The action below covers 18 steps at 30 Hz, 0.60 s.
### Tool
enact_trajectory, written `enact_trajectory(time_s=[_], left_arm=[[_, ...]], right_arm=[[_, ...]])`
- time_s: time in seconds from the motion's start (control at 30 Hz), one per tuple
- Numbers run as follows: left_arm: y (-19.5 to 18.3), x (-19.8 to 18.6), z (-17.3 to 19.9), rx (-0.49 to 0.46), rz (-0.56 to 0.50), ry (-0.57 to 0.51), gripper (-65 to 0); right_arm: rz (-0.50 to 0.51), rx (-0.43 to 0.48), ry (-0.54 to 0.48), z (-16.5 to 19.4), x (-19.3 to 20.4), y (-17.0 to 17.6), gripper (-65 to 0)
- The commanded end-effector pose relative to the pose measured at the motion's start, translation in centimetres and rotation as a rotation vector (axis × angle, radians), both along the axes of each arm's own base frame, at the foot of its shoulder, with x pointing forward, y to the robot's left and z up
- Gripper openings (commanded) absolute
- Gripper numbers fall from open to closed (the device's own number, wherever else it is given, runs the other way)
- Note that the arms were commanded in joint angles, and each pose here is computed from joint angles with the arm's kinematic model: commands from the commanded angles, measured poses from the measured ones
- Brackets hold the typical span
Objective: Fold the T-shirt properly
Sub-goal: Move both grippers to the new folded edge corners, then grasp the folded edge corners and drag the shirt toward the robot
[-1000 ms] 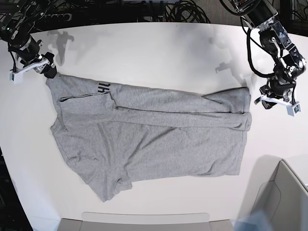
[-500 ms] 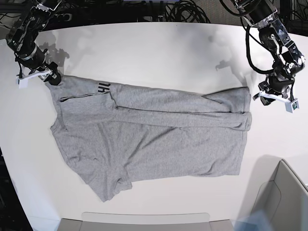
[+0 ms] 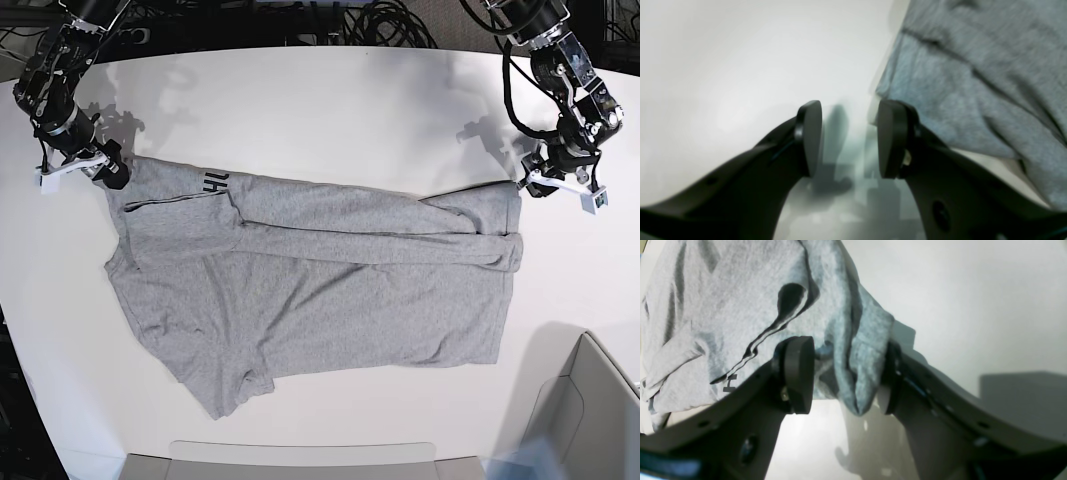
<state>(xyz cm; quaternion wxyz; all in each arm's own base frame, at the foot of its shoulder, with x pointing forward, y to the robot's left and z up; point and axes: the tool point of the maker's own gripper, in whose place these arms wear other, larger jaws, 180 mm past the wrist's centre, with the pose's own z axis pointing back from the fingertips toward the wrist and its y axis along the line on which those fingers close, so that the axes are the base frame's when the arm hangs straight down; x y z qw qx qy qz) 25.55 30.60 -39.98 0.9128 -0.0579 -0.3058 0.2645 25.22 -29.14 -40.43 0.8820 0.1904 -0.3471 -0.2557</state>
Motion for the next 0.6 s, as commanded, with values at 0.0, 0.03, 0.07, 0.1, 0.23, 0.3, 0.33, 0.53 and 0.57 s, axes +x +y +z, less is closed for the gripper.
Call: enact_trajectory(time_s=[0.0, 0.03, 0.07, 0.1, 0.23, 0.3, 0.33, 0.53, 0.57], left_arm=[[-0.4, 1.0, 0.9, -0.026, -0.022, -0.049, -36.6], [-1.0, 1.2, 0.6, -0.065, -0.043, -0.060, -36.6], [-1.6, 1.2, 0.2, -0.106, -0.058, -0.068, -36.6], [-2.0, 1.1, -0.5, -0.145, -0.057, -0.066, -36.7], [-1.7, 1.8, -1.9, -0.211, -0.024, -0.055, -36.9], [-1.7, 1.6, -2.5, -0.226, -0.019, -0.041, -36.9], [-1.7, 1.6, -2.5, -0.226, -0.019, -0.041, -36.9], [-1.9, 1.7, -2.6, -0.229, -0.022, -0.043, -36.9], [-2.0, 2.3, -2.3, -0.226, -0.024, -0.059, -37.0]], right_arm=[[0.006, -0.027, 0.017, 0.2, -0.2, -0.8, -35.7], [0.007, -0.032, 0.018, 0.3, -0.2, -1.0, -35.7], [0.006, -0.032, 0.020, 0.2, -0.2, -1.0, -35.7], [0.008, -0.033, 0.020, 0.2, -0.2, -1.0, -35.7], [0.014, -0.033, 0.019, 0.2, -0.1, -0.9, -35.7], [0.014, -0.032, 0.019, 0.2, -0.1, -0.8, -35.7], [0.014, -0.033, 0.019, 0.2, -0.1, -0.9, -35.7], [0.020, -0.031, 0.021, 0.2, 0.0, -0.6, -35.7], [0.027, -0.030, 0.022, 0.1, 0.0, -0.4, -35.7]])
